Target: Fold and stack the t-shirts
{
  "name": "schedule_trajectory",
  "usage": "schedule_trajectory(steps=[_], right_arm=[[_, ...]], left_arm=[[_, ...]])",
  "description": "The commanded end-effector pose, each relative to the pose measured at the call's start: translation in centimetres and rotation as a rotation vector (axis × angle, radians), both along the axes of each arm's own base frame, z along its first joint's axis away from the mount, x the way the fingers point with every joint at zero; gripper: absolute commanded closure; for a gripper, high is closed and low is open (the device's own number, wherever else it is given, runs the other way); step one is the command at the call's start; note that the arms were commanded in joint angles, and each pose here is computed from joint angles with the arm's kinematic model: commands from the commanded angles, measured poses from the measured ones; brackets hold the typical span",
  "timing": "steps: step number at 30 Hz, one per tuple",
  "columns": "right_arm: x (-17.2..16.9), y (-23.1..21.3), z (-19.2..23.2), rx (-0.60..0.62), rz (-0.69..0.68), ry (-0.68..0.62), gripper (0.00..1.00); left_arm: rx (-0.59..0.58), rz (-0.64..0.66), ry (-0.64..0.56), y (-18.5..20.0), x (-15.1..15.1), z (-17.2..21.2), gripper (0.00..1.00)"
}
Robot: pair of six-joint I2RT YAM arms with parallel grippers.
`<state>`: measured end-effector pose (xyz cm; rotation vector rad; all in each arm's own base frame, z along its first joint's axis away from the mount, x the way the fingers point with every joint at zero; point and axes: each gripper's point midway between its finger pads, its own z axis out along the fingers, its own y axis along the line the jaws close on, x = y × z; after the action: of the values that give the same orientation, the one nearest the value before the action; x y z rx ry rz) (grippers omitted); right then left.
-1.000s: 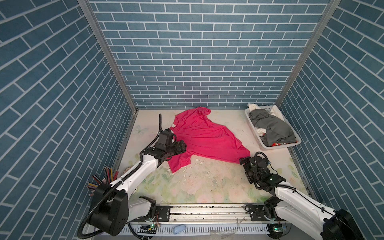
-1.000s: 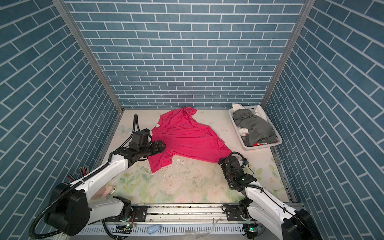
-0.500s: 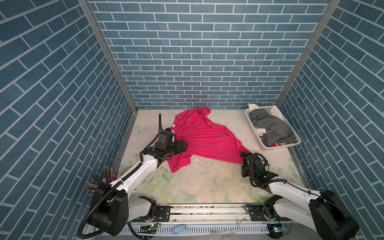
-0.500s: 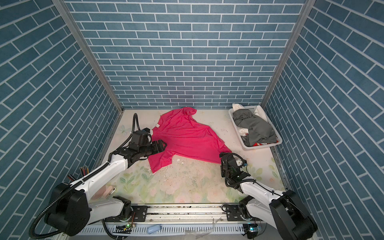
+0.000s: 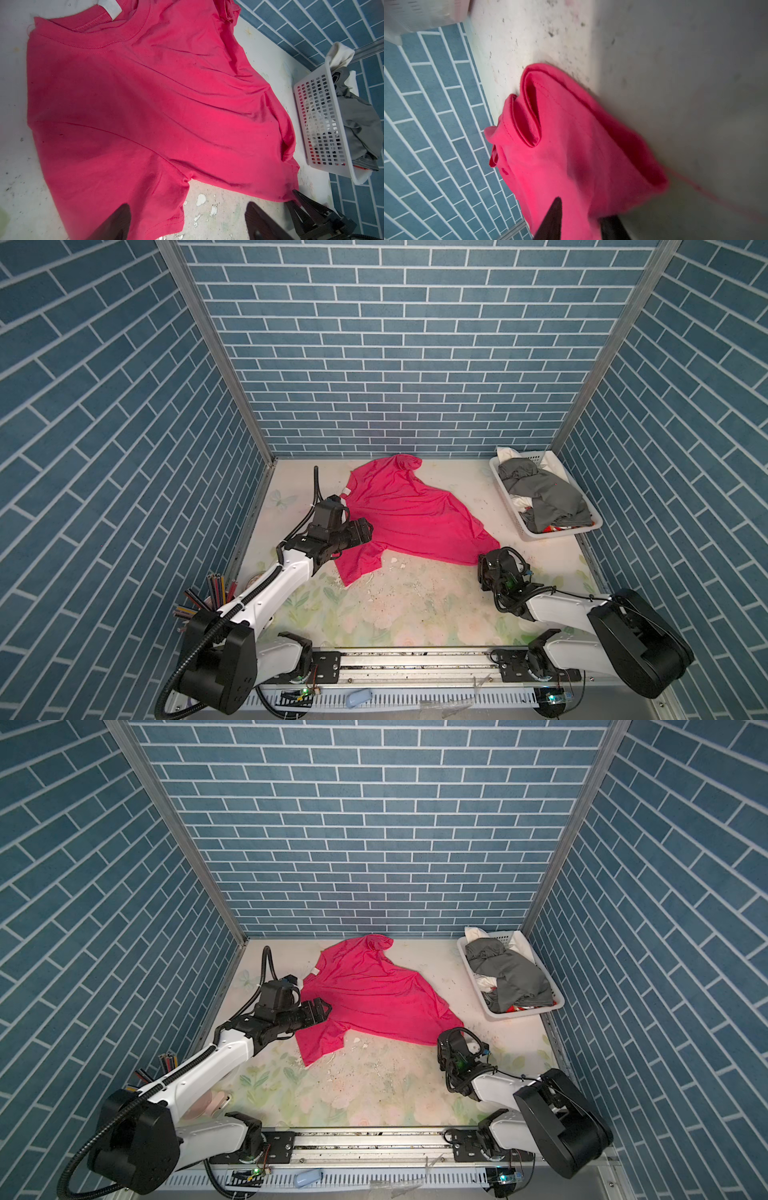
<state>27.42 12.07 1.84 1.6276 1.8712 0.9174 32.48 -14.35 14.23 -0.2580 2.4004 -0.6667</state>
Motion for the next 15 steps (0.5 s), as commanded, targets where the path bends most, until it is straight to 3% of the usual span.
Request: schedule_trajectory(steps=[1, 8, 15], right_arm=[[-3.4, -2.5, -4.4, -0.053, -0.055, 0.171, 1.00], [-0.3, -2.6, -0.2, -0.206, 0.050, 0.070, 1.00], [2.5, -3.3, 3.6, -0.285, 0.135, -0.011, 1.00]], left_arm=[[0.003, 0.012, 0.008, 0.5, -0.1, -0.1, 0.12], [0.019, 0.063, 0.079, 2.7, -0.2, -1.6, 0.12], [-0.092, 0.201, 0.276, 6.8, -1.0, -6.0, 0.12]])
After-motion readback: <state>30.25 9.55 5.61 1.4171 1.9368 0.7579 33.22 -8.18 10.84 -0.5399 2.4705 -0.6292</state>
